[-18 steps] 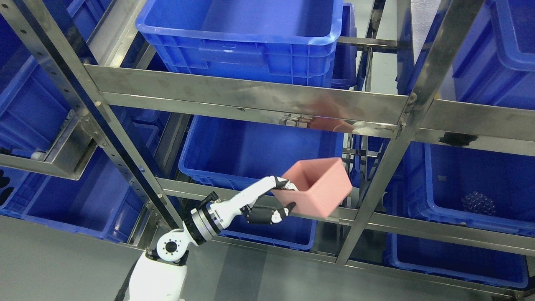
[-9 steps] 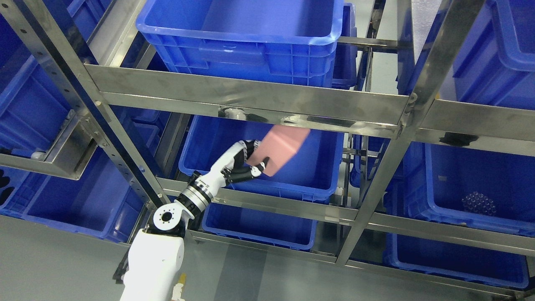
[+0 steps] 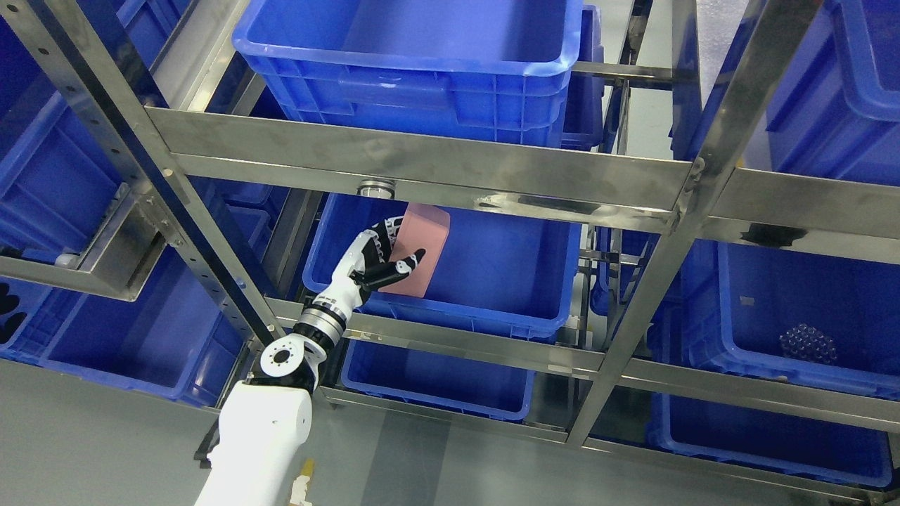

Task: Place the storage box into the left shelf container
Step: 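Lower the pink box into the blue bin and release the left hand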

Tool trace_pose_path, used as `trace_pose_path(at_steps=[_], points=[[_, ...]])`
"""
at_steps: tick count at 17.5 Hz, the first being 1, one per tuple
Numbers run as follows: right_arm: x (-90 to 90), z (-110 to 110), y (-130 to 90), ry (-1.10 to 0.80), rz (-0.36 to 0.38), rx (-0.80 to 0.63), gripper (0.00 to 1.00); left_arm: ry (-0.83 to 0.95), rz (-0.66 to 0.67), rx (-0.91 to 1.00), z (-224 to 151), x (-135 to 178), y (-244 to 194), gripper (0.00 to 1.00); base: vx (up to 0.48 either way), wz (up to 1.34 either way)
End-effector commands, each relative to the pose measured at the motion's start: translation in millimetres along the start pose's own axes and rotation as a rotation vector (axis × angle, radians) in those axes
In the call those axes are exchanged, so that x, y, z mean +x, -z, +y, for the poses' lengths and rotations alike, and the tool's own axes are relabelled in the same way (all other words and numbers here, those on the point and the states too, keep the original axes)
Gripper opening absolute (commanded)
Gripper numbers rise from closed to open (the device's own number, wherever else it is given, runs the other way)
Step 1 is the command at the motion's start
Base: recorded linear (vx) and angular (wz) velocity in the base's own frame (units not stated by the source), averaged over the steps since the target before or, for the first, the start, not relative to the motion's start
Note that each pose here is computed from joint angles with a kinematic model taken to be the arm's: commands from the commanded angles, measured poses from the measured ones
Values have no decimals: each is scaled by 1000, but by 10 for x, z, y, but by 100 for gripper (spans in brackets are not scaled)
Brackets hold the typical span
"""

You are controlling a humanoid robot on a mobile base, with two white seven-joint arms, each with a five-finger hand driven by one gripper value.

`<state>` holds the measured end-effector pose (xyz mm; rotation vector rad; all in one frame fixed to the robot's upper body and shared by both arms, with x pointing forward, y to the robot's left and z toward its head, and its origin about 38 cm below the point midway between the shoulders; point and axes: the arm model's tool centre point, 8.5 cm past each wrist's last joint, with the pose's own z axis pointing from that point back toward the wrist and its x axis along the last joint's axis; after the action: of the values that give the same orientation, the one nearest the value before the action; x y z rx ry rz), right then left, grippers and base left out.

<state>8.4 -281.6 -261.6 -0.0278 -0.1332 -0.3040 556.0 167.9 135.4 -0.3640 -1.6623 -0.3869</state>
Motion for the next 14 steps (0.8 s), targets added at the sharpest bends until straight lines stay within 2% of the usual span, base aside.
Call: trace_pose_path(at_steps=[1, 5, 14], points=[[33, 179, -52, -12, -3, 326, 100, 23, 85, -20, -5, -234, -72, 82, 0, 0], [33, 179, -52, -12, -3, 326, 100, 30, -30, 2, -10, -6, -8, 99, 0, 0], [24, 176, -53, -12, -2, 325, 100, 71, -127, -62, -192, 297, 98, 99, 0, 0]])
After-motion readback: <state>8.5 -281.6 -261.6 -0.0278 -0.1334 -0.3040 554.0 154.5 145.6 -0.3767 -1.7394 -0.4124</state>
